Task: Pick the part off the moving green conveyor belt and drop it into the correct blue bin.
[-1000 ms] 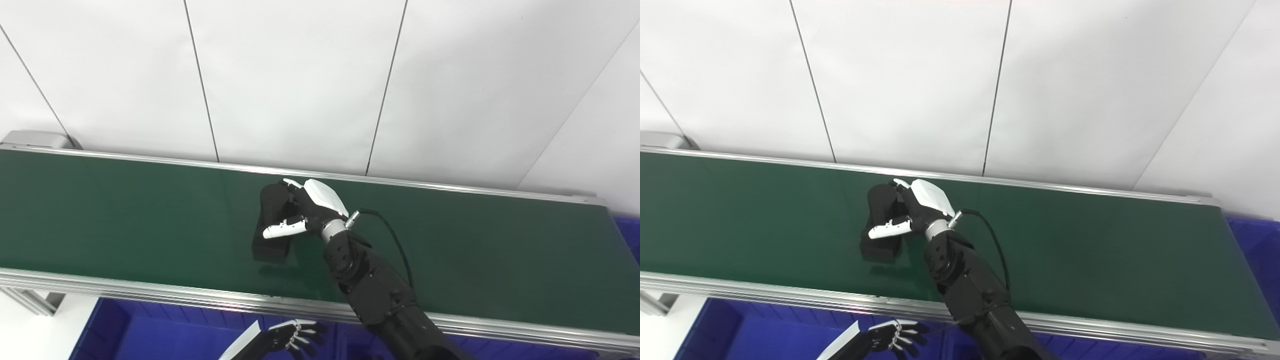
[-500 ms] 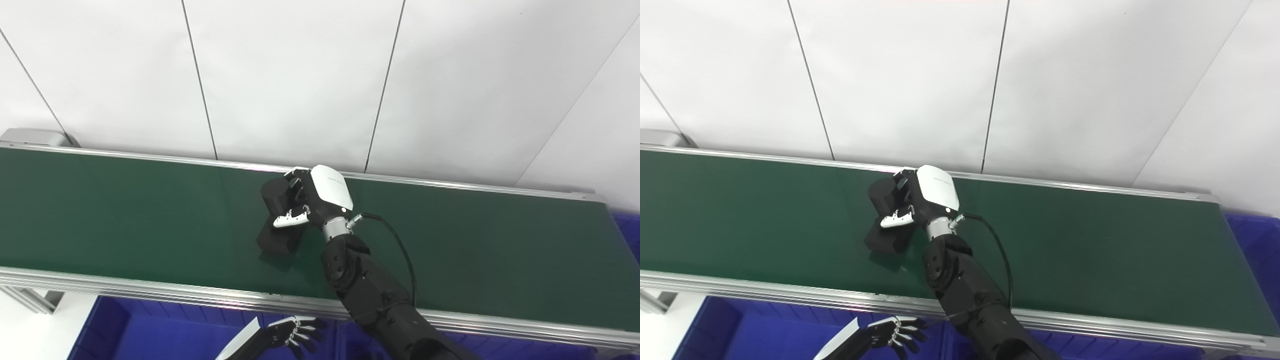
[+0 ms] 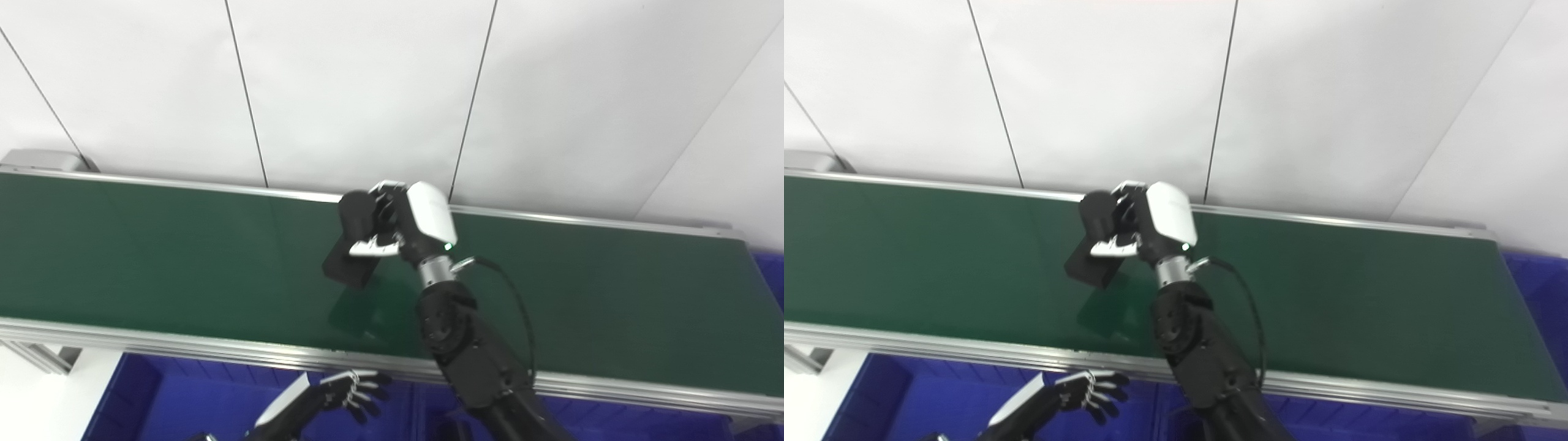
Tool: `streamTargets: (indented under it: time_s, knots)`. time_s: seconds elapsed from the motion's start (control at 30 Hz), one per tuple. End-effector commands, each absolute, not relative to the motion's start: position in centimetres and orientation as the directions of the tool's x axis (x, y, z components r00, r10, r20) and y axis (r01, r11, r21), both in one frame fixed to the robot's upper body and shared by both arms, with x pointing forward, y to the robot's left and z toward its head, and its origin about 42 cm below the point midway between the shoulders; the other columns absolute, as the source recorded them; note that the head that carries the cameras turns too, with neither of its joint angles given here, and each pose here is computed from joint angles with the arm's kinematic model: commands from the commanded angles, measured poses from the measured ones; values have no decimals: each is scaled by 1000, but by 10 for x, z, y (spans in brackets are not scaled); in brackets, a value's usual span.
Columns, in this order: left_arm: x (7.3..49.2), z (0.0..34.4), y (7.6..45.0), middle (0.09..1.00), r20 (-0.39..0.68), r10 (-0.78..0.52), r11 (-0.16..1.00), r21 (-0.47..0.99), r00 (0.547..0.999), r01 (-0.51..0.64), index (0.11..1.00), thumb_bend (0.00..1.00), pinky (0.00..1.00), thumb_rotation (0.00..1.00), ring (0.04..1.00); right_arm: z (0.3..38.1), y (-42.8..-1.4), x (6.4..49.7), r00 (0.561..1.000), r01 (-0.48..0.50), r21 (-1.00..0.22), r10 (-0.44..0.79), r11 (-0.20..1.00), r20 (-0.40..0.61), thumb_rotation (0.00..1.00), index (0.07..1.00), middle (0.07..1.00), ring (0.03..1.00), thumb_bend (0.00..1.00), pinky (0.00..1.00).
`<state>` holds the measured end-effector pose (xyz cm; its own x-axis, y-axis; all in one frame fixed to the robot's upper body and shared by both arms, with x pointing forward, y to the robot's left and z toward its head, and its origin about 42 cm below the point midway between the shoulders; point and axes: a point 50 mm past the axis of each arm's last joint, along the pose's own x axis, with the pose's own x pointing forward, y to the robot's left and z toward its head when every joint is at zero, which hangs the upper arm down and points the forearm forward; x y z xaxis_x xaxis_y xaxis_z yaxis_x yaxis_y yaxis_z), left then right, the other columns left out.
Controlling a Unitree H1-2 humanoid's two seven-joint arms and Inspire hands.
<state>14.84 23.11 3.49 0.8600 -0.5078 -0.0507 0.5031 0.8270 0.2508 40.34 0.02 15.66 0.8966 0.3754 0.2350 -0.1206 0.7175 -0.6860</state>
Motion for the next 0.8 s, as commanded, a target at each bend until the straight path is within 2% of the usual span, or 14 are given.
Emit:
streamTargets:
  time_s: [0.0, 0.27, 0.5, 0.77]
  knots:
    - [152, 43, 229, 740, 7, -514, 830, 255, 858, 496, 816, 984, 605, 241, 664, 174, -11, 402, 899, -89, -660, 345, 746, 269, 0, 534, 454, 456, 511, 388]
    - [155, 48, 230, 748, 29, -504, 841, 245, 863, 483, 829, 979, 585, 243, 659, 166, -74, 367, 917, -65, -604, 286, 794, 277, 0, 540, 450, 448, 509, 375]
    - [157, 52, 235, 746, 46, -502, 852, 198, 864, 484, 822, 977, 590, 225, 659, 158, -120, 318, 930, -50, -561, 242, 826, 275, 0, 530, 464, 451, 512, 376]
    - [161, 55, 241, 747, 61, -513, 851, 170, 856, 498, 822, 943, 580, 191, 654, 141, -158, 262, 942, -92, -544, 249, 834, 224, 0, 533, 464, 457, 511, 390]
